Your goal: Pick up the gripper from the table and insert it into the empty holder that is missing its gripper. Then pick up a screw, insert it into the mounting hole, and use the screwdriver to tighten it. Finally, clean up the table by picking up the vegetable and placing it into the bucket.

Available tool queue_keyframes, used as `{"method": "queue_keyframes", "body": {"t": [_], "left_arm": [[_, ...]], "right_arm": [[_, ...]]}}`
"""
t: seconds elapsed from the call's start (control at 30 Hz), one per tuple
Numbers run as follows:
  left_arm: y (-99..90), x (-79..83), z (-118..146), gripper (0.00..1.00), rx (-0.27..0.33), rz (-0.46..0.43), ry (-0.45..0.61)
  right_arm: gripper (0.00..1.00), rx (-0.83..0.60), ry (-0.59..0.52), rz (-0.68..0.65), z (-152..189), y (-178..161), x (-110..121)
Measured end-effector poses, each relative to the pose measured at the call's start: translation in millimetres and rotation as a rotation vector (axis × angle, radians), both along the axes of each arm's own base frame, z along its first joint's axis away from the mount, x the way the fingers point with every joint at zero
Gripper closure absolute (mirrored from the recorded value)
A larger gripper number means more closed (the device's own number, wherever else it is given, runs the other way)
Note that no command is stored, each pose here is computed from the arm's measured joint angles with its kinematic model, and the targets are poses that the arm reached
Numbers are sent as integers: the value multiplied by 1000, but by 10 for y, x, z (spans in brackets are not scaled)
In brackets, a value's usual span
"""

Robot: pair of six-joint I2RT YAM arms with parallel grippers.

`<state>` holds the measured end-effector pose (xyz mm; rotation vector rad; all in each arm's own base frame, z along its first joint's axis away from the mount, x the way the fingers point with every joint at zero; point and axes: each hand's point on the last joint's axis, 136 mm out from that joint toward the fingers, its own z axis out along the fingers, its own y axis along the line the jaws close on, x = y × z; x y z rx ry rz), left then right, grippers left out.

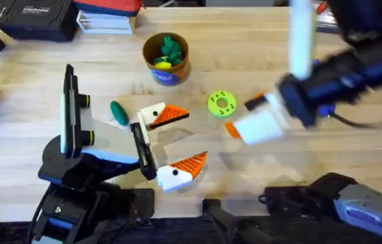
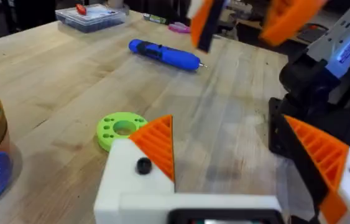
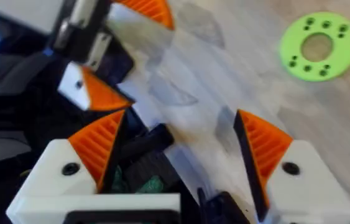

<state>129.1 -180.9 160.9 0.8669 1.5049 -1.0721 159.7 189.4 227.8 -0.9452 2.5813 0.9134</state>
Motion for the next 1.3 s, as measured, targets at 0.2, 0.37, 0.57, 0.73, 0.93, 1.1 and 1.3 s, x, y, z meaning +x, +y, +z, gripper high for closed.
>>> {"method": "queue_keyframes", "body": {"t": [0.2,0.37,0.57,0.73,0.93,1.1,1.3], "left_arm": [[0,0,0,15,0,0,0],[0,0,0,16,0,0,0],[0,1,-1,359,0,0,0],[0,1,0,995,2,0,-4],[0,0,0,996,2,0,-4],[0,0,0,996,1,0,-4],[0,0,0,996,1,0,-4]], "right_arm": [[8,122,-91,83,45,-171,-351],[8,153,-195,200,22,-185,-491],[8,154,-252,252,25,-184,-490],[8,148,-249,268,-4,-175,-468],[8,140,-215,267,-63,-152,-410],[8,86,-227,226,-156,-164,-203],[8,-8,-296,9,-211,-392,356]]}}
